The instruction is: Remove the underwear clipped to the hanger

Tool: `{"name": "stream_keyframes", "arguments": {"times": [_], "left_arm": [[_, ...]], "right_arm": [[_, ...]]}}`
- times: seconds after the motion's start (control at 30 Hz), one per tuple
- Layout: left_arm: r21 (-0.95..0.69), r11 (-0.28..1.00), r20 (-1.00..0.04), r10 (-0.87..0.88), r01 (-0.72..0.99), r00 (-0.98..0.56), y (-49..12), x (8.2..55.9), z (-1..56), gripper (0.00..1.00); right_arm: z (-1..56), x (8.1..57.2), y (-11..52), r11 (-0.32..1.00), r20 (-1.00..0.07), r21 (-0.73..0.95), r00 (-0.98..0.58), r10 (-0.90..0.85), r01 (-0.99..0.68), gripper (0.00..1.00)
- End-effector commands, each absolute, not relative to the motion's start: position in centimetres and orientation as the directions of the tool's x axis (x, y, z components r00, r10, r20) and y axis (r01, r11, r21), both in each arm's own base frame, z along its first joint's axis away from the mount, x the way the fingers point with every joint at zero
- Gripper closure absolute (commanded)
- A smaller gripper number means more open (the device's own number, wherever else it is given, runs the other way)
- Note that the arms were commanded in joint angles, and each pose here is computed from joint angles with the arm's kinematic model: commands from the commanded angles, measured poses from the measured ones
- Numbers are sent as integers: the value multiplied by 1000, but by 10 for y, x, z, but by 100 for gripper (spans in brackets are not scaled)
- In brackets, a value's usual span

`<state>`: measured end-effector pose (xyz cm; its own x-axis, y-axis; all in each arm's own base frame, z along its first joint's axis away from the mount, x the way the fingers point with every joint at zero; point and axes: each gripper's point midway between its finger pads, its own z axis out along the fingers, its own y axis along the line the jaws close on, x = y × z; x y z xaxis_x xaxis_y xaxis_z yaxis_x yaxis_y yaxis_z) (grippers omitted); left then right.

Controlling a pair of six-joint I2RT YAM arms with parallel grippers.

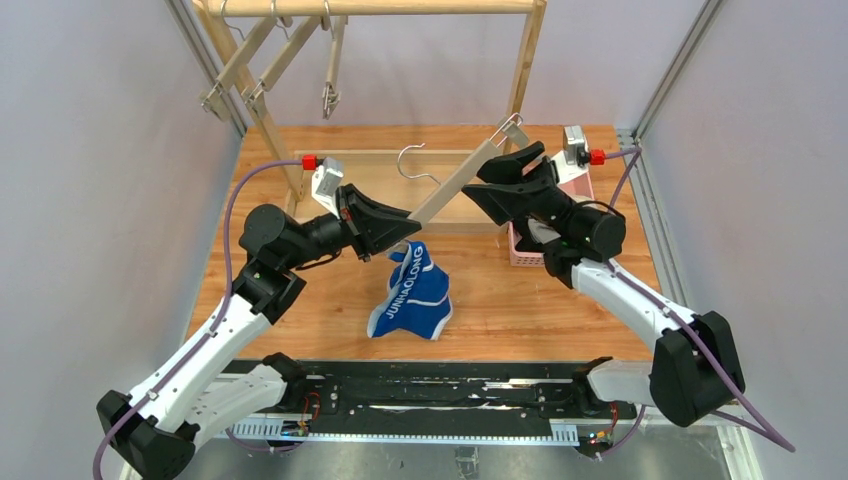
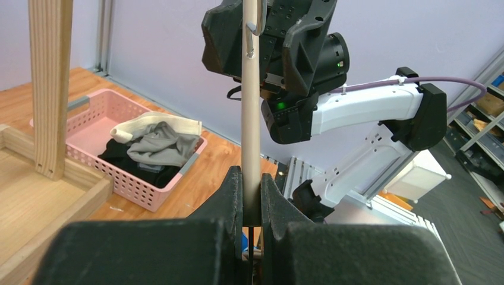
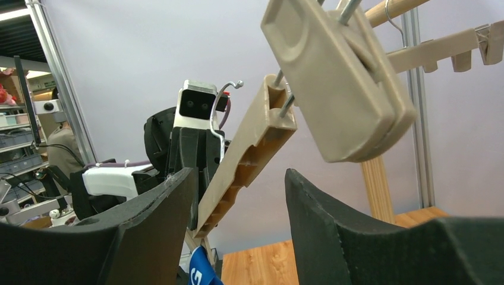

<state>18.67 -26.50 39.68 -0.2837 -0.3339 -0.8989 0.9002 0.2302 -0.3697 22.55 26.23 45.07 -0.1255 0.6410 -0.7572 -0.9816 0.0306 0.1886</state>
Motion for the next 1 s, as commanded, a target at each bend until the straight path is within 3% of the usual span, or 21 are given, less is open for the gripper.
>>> {"name": "stream_keyframes", "arguments": {"times": [0.0, 0.17, 0.4, 0.53, 0.7, 0.73, 0.8, 0.9, 0.97], "left_arm": [[-325, 210, -899, -371, 922, -233, -265, 184, 412, 100], [-324, 212, -900, -371, 922, -231, -266, 185, 412, 100], [-326, 215, -899, -371, 921, -232, -267, 188, 412, 100], [-324, 214, -897, -379, 922, -228, -267, 189, 415, 100], [-330, 206, -892, -386, 921, -234, -269, 191, 416, 100], [-331, 205, -892, -386, 921, -234, -270, 192, 416, 100], [-332, 206, -891, -389, 920, -235, -270, 193, 416, 100], [-337, 203, -890, -389, 919, -240, -271, 193, 416, 99], [-341, 204, -889, -388, 918, -244, -271, 193, 414, 90]], "right_arm": [[470, 213, 267, -7, -739, 119, -93, 667, -993, 41], [473, 215, 273, -23, -741, 117, -103, 664, -993, 42], [473, 216, 281, -47, -745, 123, -124, 656, -991, 52], [473, 216, 283, -56, -747, 121, -128, 652, -991, 64], [473, 214, 286, -69, -751, 118, -134, 647, -991, 72], [473, 212, 286, -73, -752, 114, -134, 645, -991, 77], [474, 210, 287, -79, -757, 105, -131, 640, -991, 98], [475, 209, 286, -75, -757, 97, -122, 642, -993, 99], [475, 209, 285, -65, -755, 93, -113, 645, -994, 99]]}}
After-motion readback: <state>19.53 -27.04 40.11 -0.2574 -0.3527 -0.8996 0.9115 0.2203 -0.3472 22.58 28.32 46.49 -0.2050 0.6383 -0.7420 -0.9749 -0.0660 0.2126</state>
